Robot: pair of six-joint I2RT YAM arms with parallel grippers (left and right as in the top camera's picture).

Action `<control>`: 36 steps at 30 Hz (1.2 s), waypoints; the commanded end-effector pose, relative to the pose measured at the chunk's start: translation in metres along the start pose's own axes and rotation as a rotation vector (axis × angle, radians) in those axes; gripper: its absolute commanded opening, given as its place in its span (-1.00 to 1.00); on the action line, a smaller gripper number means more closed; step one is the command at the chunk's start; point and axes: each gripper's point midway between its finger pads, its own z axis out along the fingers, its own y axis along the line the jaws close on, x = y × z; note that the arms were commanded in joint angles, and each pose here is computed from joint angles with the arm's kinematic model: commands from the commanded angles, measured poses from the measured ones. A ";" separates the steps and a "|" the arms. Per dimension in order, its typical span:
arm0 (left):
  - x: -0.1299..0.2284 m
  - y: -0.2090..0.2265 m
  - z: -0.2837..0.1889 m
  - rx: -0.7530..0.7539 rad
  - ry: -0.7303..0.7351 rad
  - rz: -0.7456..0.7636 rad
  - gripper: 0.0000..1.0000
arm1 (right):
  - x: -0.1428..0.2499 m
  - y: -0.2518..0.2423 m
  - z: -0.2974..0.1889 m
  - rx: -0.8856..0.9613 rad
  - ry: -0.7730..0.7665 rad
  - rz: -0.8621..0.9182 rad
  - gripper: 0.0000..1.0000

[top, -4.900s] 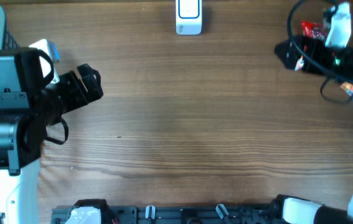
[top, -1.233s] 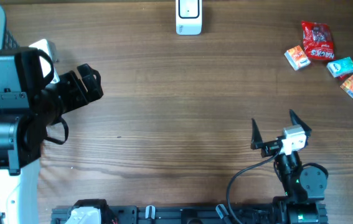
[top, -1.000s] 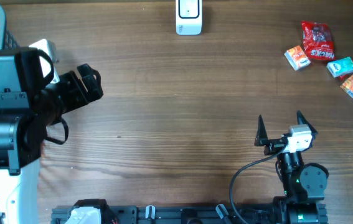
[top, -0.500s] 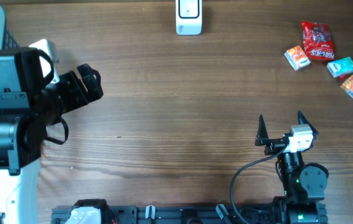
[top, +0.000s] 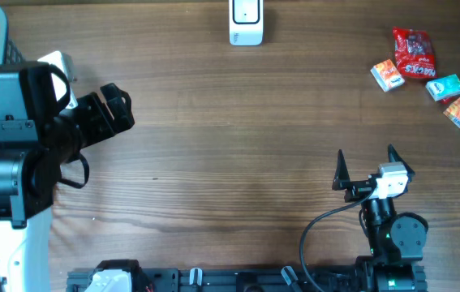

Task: Scan the item barcode

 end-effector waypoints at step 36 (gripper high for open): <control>0.091 0.009 0.000 0.246 -0.450 0.429 1.00 | -0.003 -0.005 -0.001 0.028 -0.012 0.018 1.00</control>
